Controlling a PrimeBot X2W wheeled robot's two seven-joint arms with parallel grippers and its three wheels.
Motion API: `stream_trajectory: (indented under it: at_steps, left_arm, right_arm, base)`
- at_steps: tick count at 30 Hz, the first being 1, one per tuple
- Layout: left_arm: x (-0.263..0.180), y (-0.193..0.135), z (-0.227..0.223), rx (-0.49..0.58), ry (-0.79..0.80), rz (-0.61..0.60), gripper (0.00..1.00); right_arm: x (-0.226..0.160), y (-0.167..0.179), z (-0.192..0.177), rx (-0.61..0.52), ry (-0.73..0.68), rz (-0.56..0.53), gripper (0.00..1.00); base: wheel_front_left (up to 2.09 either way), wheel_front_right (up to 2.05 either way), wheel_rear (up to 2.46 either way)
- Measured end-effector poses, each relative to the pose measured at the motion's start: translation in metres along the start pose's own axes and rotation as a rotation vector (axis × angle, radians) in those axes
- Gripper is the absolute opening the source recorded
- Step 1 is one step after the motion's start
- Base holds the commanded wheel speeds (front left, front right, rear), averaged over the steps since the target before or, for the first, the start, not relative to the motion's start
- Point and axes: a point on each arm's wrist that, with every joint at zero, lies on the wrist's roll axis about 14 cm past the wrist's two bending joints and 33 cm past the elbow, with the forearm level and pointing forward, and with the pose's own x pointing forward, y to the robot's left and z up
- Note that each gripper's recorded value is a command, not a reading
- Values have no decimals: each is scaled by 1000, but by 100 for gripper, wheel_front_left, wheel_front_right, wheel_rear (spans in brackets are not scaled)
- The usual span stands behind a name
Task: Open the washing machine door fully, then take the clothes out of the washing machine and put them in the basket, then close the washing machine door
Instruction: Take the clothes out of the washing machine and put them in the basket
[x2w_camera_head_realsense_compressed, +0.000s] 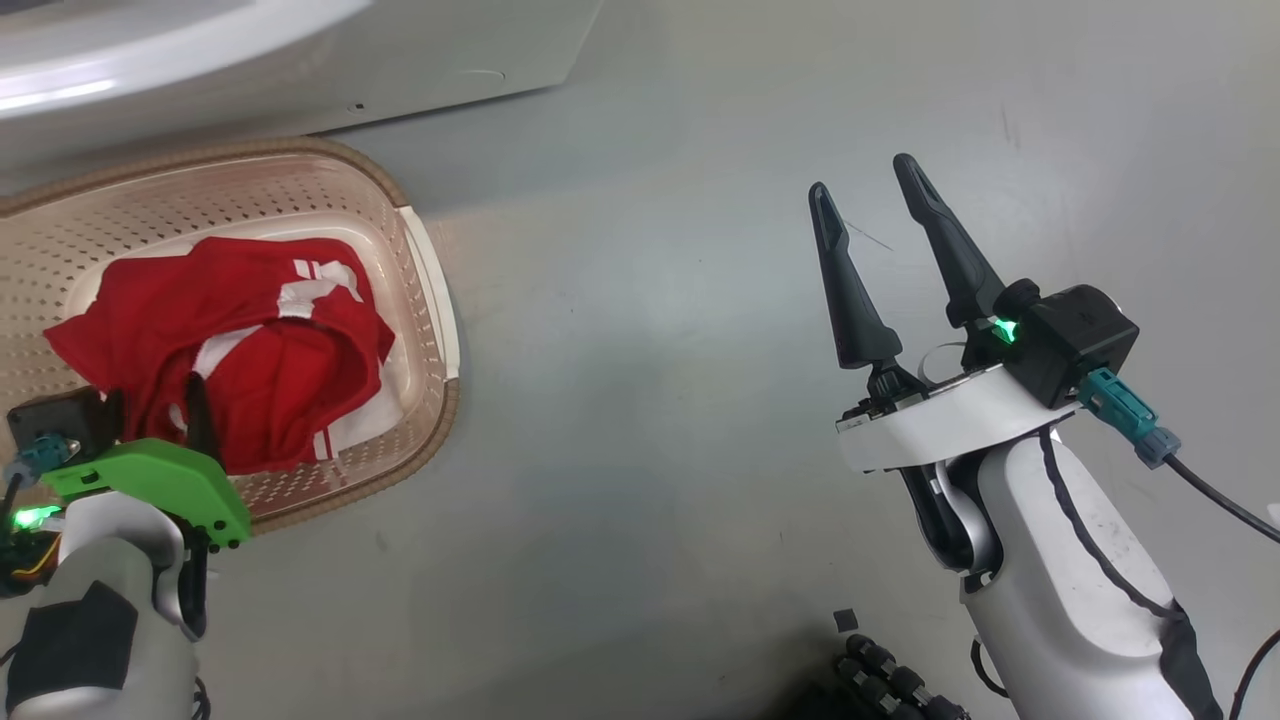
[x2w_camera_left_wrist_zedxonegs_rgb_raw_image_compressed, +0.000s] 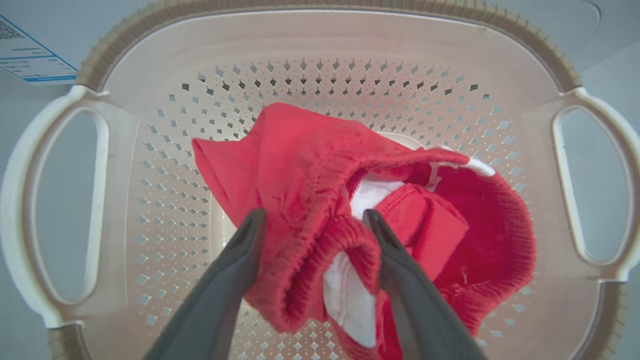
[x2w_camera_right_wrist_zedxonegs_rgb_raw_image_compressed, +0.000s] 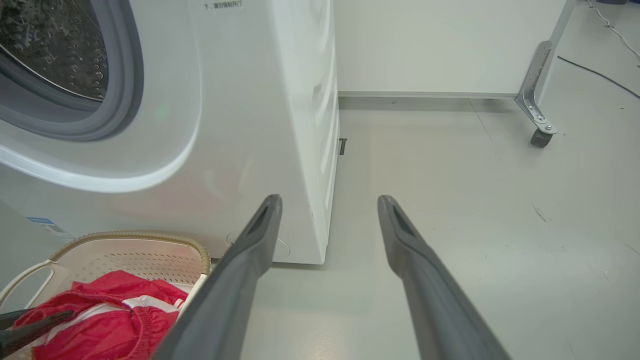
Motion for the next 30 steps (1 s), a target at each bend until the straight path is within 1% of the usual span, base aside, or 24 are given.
stream_trajectory:
  at_steps: [3, 5, 8, 15, 17, 23, 30]
  left_arm:
    - [-4, 0, 7, -11, -19, 6, 100]
    - [-7, -3, 12, -43, -40, 7, 100]
    - [-13, -6, 18, -48, -61, 1, 100]
    - [-30, -18, 46, -49, -156, -33, 100]
    - [-36, -24, 55, -28, -185, -49, 100]
    - [-62, -38, 95, -3, -309, -97, 100]
    - [-99, -44, 145, 25, -473, -121, 100]
  right_arm:
    - [-1, 2, 5, 7, -11, 2, 100]
    - [-1, 2, 8, 10, -17, 3, 100]
    - [-2, 4, 14, 11, -31, 7, 100]
    - [-7, 5, 28, 8, -61, 3, 100]
    - [-10, 4, 30, 2, -66, -2, 100]
    - [-21, 4, 36, -7, -76, -16, 100]
    - [-31, 14, 43, -2, -91, 3, 100]
  base:
    - [0, 0, 0]
    - [0, 0, 0]
    - [0, 0, 0]
    - [0, 0, 0]
    - [0, 0, 0]
    - [0, 0, 0]
    - [0, 0, 0]
